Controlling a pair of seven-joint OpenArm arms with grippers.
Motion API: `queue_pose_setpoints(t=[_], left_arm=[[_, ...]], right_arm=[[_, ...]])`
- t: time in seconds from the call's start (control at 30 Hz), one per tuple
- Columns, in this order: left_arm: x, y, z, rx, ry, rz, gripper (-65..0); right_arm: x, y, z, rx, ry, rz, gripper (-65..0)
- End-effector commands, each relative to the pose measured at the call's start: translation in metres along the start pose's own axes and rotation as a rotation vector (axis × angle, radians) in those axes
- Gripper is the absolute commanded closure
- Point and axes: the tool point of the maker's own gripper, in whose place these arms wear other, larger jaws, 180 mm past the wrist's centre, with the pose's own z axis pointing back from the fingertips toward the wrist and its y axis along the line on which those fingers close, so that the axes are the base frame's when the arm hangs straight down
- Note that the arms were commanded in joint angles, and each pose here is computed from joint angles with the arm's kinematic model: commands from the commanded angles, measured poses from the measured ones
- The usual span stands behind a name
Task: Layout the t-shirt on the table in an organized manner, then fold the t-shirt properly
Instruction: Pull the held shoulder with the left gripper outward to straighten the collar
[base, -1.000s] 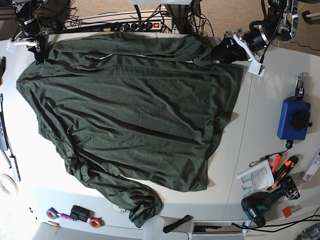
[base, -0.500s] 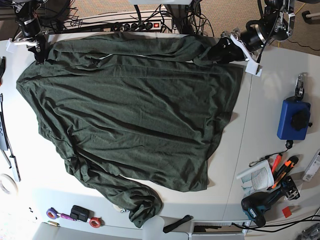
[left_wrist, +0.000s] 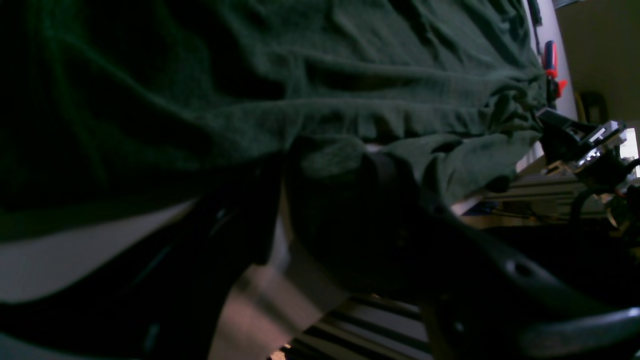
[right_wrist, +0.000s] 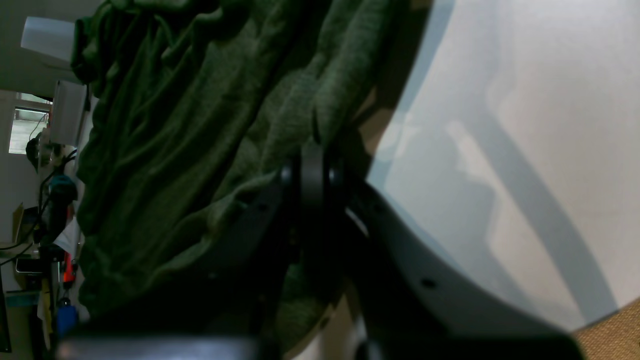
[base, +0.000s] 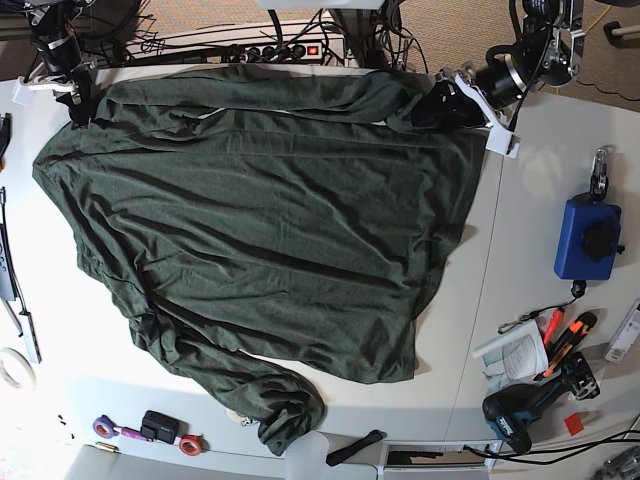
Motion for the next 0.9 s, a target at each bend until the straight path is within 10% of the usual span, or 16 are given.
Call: queue_pose_setpoints(t=[0.0,0.63,0.87], left_arm=[[0.001,0.0,0.003,0.004,0.006,-0.009,-28.0],[-0.031,-0.035,-0.02,-0.105,0.131,-0.04,-27.9],[-0.009,-0.033,-0.029,-0.093,0.09,-0.091,-6.2]], right_arm=[[-0.004,-0.005,0.003,-0.026,0.041,0.027,0.0],[-0.004,-0.005,0.003,-0.026,0.041,0.027,0.0],[-0.004,-0.005,0.003,-0.026,0.041,0.027,0.0]])
